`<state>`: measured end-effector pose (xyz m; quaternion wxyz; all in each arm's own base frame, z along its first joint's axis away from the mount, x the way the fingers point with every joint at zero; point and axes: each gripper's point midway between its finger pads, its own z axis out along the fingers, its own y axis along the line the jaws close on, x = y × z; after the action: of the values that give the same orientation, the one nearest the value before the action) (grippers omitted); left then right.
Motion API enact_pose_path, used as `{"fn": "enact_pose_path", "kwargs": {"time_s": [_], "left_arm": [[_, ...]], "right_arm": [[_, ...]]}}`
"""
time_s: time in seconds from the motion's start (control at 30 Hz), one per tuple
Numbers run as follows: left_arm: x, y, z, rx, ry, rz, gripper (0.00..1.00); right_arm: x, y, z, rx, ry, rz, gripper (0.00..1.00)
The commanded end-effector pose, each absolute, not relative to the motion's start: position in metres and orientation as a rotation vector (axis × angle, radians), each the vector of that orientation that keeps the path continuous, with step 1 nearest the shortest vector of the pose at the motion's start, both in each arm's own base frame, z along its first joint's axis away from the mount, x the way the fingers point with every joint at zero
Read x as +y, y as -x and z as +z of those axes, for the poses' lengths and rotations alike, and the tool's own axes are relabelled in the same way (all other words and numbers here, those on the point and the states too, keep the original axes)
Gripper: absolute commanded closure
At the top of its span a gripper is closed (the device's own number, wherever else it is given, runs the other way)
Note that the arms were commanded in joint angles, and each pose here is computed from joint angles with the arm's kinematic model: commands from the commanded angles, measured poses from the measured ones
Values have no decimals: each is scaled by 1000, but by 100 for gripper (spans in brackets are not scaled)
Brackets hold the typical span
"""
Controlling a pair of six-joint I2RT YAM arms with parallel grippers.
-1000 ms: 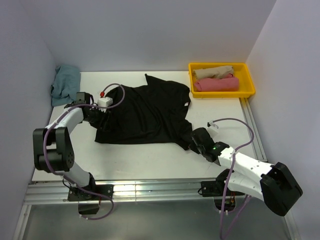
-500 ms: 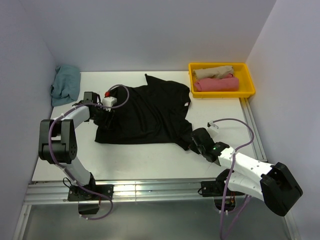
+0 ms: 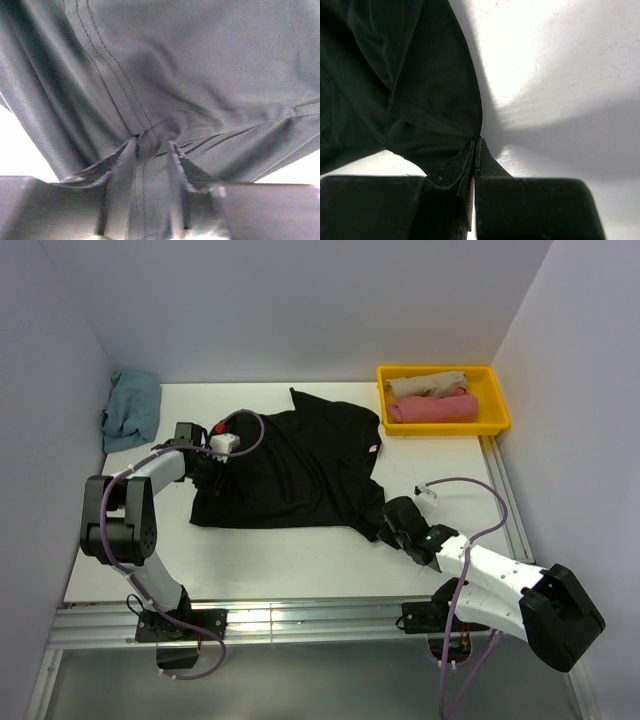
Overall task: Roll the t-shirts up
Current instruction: Flatten the tshirt
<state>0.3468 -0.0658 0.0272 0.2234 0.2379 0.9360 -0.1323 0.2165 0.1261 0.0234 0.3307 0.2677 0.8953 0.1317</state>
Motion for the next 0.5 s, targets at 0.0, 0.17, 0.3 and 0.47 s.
{"fn": "enact_pose_path", "kwargs": {"time_s": [0.0, 0.17, 0.3, 0.47], "left_arm": [[-67, -353, 45, 2550, -662, -346, 67], [-66, -347, 54, 2542, -671, -339, 85], [-66, -346, 65, 2530, -669, -335, 98], [-65, -347, 86, 2501, -651, -319, 100]], "right_arm": [[125, -220, 28, 2311, -702, 342, 100], [126, -222, 31, 2304, -697, 349, 100], [127, -223, 32, 2303, -698, 353, 100], [122, -221, 34, 2291, -712, 337, 100]]}}
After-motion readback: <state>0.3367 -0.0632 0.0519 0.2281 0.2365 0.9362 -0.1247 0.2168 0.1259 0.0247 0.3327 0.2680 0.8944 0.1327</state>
